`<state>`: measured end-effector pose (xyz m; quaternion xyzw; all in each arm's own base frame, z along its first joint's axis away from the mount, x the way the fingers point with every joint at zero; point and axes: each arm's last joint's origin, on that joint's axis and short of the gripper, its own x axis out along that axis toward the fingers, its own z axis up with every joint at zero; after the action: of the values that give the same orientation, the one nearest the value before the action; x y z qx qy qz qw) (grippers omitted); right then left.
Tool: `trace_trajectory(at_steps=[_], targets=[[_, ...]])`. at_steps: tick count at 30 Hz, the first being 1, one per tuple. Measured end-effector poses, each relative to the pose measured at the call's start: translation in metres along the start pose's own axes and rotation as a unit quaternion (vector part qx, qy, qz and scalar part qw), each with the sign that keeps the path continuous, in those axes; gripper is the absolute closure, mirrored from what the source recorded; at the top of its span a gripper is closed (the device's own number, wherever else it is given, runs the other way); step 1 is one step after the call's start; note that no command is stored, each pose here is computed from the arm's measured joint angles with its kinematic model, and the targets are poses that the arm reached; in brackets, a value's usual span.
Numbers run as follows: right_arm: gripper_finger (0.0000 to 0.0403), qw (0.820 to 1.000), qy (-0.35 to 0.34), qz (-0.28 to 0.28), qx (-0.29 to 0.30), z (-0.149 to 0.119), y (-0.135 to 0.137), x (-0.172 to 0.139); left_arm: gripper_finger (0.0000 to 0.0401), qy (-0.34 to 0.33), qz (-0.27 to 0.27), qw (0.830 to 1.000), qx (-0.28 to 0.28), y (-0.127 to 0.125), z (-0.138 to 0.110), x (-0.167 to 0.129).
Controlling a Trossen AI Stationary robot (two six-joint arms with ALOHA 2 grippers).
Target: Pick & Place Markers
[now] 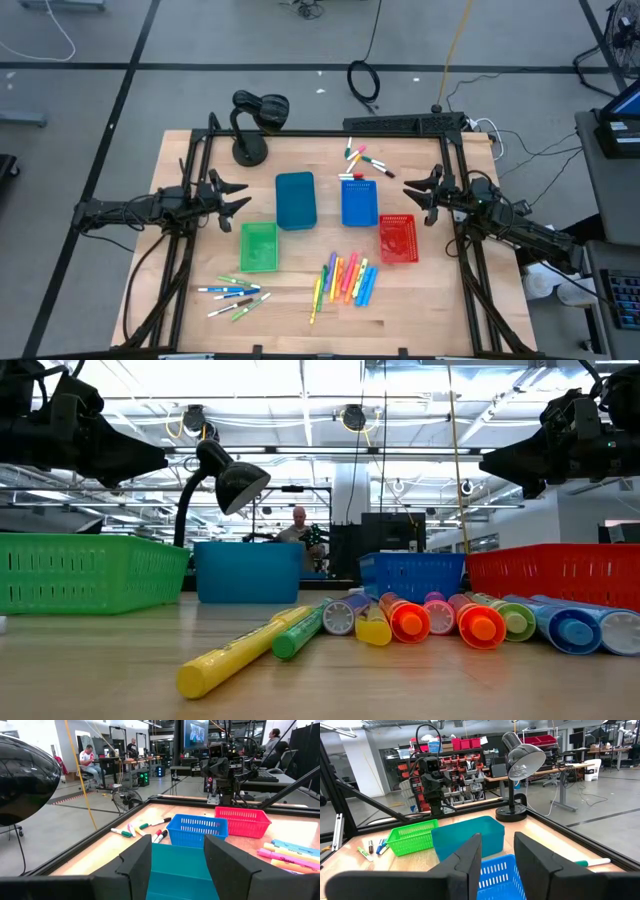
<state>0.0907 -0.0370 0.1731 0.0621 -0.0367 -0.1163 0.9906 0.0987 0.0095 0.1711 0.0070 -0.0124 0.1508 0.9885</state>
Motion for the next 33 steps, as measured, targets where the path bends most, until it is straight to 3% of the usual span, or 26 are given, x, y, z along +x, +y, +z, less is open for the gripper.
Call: trace_trajectory(at_steps=[11, 24, 30, 33], targets=[[0.03, 1.0, -0.004, 0.001, 0.001, 0.001, 0.0, 0.0, 0.0217, 0.0, 0.0, 1.0, 0.0, 0.0, 0.0, 0.0], [0.03, 0.997, -0.017, -0.001, 0.082, 0.003, 0.0, 0.0, 0.0217, 0.0, 0.0, 1.0, 0.0, 0.0, 0.0, 0.0], [0.0295, 0.993, -0.072, -0.054, 0.077, 0.013, -0.002, 0.0, 0.0217, 0.0, 0.0, 1.0, 0.0, 0.0, 0.0, 0.0], [0.027, 0.994, -0.018, -0.079, 0.072, 0.004, -0.005, 0.005, 0.0217, 0.0, 0.0, 1.0, 0.0, 0.0, 0.0, 0.0]])
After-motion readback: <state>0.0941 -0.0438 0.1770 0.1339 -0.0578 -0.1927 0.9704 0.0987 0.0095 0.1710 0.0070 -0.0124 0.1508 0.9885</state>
